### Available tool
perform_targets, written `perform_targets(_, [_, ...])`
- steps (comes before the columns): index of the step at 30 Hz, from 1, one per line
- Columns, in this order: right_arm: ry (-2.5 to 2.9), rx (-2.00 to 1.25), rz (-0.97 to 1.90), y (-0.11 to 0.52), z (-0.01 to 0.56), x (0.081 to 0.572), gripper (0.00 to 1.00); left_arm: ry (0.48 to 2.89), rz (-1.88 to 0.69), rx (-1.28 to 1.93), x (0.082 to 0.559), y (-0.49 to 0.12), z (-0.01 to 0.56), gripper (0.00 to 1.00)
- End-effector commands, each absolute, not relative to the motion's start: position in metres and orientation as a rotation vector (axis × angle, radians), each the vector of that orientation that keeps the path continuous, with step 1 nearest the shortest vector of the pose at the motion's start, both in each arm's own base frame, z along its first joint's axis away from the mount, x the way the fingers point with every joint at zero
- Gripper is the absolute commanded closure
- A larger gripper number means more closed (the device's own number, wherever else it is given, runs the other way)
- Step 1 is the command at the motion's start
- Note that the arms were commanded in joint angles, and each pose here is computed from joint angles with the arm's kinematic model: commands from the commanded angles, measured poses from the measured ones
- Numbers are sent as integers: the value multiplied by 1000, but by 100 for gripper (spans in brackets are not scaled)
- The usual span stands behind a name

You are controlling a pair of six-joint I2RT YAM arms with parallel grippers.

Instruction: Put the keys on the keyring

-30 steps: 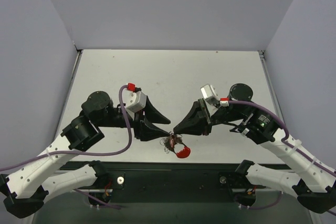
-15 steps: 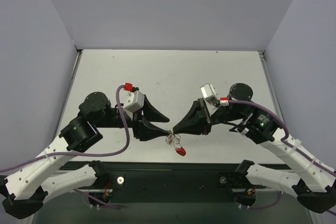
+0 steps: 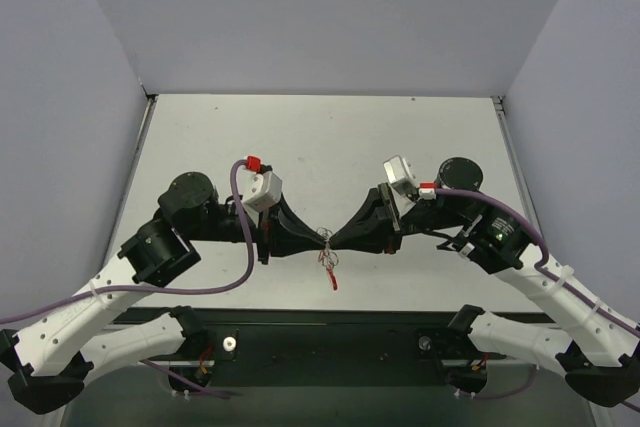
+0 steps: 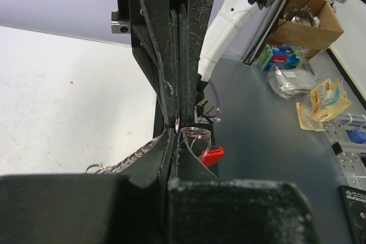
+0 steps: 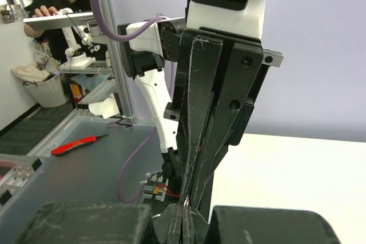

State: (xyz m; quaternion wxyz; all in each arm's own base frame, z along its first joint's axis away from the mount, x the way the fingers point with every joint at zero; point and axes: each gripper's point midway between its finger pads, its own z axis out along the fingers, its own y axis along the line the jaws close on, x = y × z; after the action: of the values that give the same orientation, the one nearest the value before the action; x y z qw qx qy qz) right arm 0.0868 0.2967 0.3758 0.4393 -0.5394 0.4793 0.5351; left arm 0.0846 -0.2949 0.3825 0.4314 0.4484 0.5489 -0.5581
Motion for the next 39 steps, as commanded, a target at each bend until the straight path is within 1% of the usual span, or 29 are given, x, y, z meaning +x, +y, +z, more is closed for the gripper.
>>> perform_targets(1, [1040, -1363, 1334, 298, 401, 79, 100, 1311, -1359, 1058, 92, -294, 410, 100])
perform_targets(7, [1068, -1337, 1306, 300, 399, 86, 100, 1398, -1293, 997, 106, -290, 412, 100])
perform_targets(9, [1076, -1334, 1300, 300, 397, 88, 87, 1423, -1264, 969, 111, -289, 416, 100])
perform_targets(10, [1085, -1317, 1283, 299, 398, 91, 77, 1458, -1249, 965, 113, -287, 411, 100])
perform_targets(13, [1100, -1291, 1254, 297, 397, 94, 59, 1518, -1194, 928, 120, -281, 411, 100])
perform_targets(16, [1123, -1264, 1227, 293, 396, 98, 48, 1630, -1085, 895, 133, -272, 405, 100])
perform_targets(19, [1142, -1258, 1218, 291, 393, 99, 46, 1775, -964, 900, 145, -264, 383, 100])
perform_targets(20, [1149, -1252, 1209, 290, 393, 101, 45, 1797, -932, 891, 151, -265, 386, 100])
perform_targets(22, [1162, -1250, 1206, 290, 391, 101, 44, 1870, -893, 901, 151, -260, 377, 100])
perform_targets(23, [1172, -1248, 1207, 290, 389, 101, 43, 1873, -879, 896, 153, -258, 383, 100])
perform_targets(25, [1206, -1224, 1189, 291, 386, 107, 40, 1973, -802, 892, 159, -254, 366, 100])
perform_targets(26, [1210, -1221, 1186, 293, 386, 107, 39, 1977, -785, 894, 159, -253, 370, 100])
perform_targets(28, [1276, -1189, 1138, 293, 377, 115, 38, 2068, -706, 892, 164, -248, 355, 100])
perform_targets(29, [1280, -1203, 1135, 296, 375, 110, 38, 2086, -686, 896, 164, -247, 352, 100])
perform_targets(30, [1315, -1169, 1075, 296, 371, 119, 38, 2104, -659, 880, 168, -248, 352, 100])
perform_targets(33, [1348, -1189, 1057, 305, 364, 112, 38, 2161, -606, 879, 165, -243, 348, 100])
perform_targets(34, [1375, -1173, 1034, 307, 360, 117, 38, 2173, -591, 876, 165, -243, 348, 100])
perform_targets(36, [1403, -1161, 1007, 312, 352, 118, 40, 2201, -548, 857, 165, -241, 350, 100])
perform_targets(37, [1439, -1115, 952, 312, 346, 130, 42, 2207, -543, 851, 165, -242, 351, 100])
perform_targets(39, [1459, -1072, 913, 315, 337, 134, 45, 2225, -552, 838, 164, -245, 351, 100])
